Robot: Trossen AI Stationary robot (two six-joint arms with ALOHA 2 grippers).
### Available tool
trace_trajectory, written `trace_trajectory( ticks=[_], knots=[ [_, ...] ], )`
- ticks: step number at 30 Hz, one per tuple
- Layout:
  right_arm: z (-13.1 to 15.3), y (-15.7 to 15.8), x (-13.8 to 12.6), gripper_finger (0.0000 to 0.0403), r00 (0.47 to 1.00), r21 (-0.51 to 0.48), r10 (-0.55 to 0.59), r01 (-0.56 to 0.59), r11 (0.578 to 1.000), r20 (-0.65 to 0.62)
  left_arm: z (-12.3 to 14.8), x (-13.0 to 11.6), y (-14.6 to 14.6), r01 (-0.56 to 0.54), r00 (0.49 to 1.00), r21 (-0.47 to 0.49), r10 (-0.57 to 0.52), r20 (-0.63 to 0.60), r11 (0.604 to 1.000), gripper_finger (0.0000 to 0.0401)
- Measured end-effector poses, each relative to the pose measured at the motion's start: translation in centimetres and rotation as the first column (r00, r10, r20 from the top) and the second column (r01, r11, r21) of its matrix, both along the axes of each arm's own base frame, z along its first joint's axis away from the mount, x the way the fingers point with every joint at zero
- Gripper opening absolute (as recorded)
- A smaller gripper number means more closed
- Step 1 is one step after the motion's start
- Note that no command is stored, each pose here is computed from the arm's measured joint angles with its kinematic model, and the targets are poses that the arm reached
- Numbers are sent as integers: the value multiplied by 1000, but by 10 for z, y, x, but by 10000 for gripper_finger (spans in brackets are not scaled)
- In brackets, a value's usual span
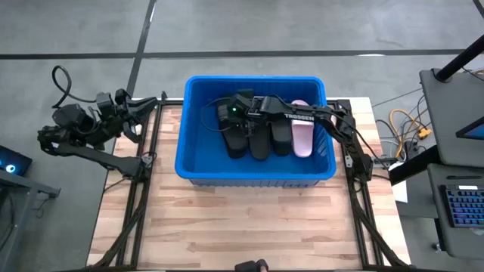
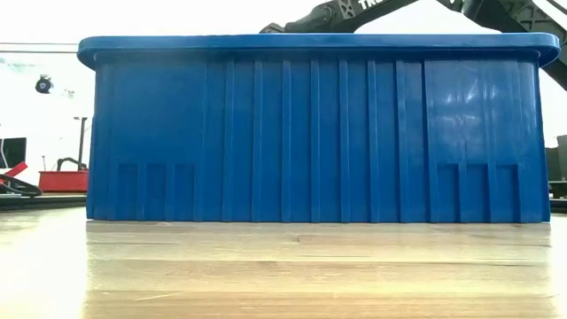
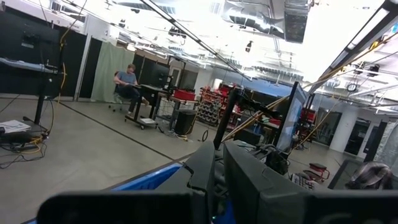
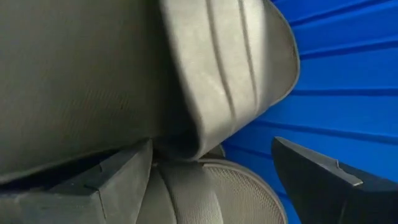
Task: Pick and place slides into bin
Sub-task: Return to Home Position
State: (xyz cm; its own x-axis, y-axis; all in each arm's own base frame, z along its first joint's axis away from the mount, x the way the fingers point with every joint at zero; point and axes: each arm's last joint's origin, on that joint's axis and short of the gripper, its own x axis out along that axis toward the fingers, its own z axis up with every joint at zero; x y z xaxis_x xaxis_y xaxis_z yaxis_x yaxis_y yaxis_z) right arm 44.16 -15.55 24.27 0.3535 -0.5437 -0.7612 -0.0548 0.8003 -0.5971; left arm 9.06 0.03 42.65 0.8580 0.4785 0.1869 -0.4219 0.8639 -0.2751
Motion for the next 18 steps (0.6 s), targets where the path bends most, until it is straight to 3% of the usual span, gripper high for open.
trace_trajectory(
  ticks=[7,18],
  knots=[
    [2,4,-6,315,998,22,15,-13,1000,-56,0,0,0,0,1000,0,0,-1,1000,20],
    [12,1,-8,320,999,19,-34,34,999,15,0,0,0,0,1000,1,0,-1,1000,20]
  ],
)
